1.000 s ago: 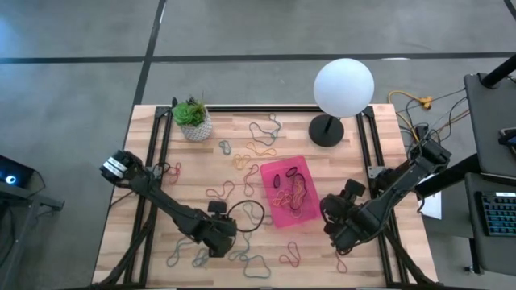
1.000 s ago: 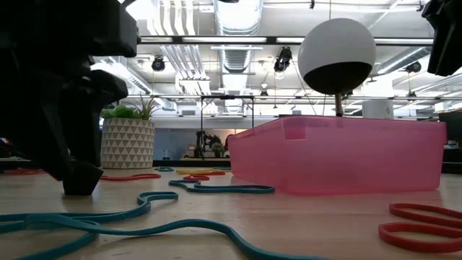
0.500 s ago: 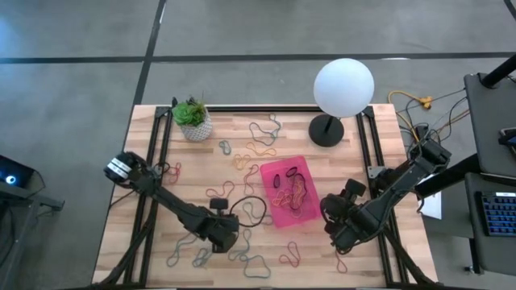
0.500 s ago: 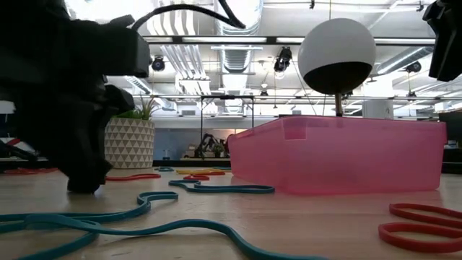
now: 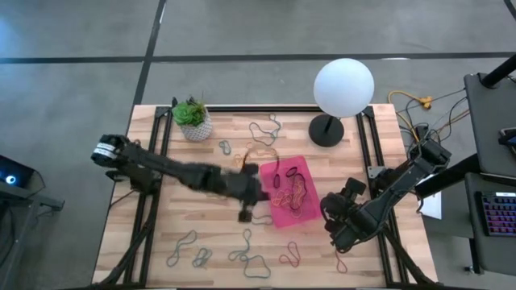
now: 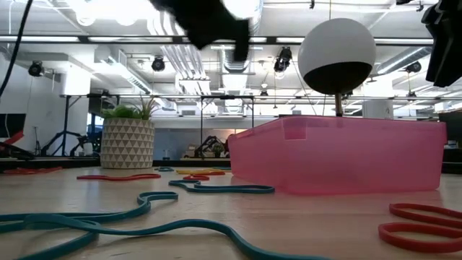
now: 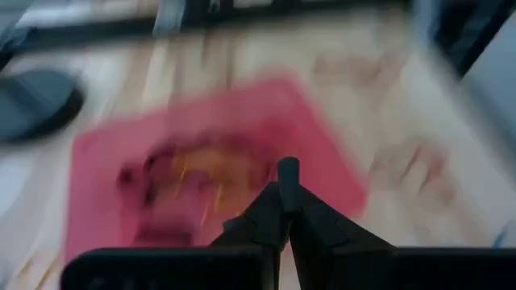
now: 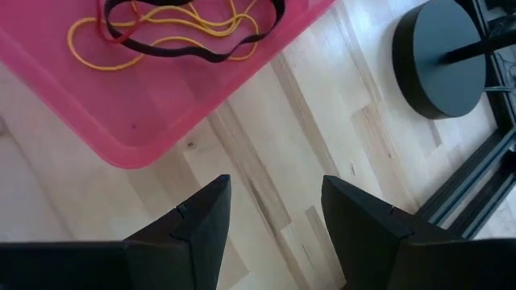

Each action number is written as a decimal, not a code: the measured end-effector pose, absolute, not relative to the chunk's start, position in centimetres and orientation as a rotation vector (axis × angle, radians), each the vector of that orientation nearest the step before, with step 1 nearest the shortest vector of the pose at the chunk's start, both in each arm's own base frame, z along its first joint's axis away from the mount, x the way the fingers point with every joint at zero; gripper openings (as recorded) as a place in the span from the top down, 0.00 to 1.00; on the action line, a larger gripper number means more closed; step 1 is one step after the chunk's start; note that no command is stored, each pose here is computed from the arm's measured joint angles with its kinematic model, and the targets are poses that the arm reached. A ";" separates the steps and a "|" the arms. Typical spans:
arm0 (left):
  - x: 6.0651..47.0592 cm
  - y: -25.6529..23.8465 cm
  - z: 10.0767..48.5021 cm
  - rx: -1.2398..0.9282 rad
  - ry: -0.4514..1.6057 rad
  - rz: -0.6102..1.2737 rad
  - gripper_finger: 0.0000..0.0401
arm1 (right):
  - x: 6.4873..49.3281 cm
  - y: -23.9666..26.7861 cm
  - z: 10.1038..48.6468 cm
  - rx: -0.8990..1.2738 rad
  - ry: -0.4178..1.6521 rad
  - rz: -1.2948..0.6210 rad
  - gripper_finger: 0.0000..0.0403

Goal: Pick and place rubber bands into bin
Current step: Put the black rubber band into the pink bin, then put the red rubber band into the pink bin, then put the blue rubber band into the pink bin

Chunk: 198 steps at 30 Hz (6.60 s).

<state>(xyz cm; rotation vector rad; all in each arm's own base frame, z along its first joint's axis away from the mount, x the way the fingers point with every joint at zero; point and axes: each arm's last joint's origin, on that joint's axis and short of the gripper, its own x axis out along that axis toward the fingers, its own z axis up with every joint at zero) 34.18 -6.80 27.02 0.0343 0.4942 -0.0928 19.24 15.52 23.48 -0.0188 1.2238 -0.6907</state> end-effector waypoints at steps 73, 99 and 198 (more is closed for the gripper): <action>31.6 -13.6 23.3 -0.561 0.955 -0.002 0.49 | 16.3 23.0 12.3 -0.444 1.244 0.510 0.75; 31.9 -13.0 23.4 -0.390 0.896 -0.003 0.49 | 17.4 16.5 27.2 0.537 0.493 -0.745 0.98; 31.3 -4.3 34.0 -0.015 0.498 -0.244 1.00 | 22.2 16.3 23.6 0.026 1.120 -0.310 0.41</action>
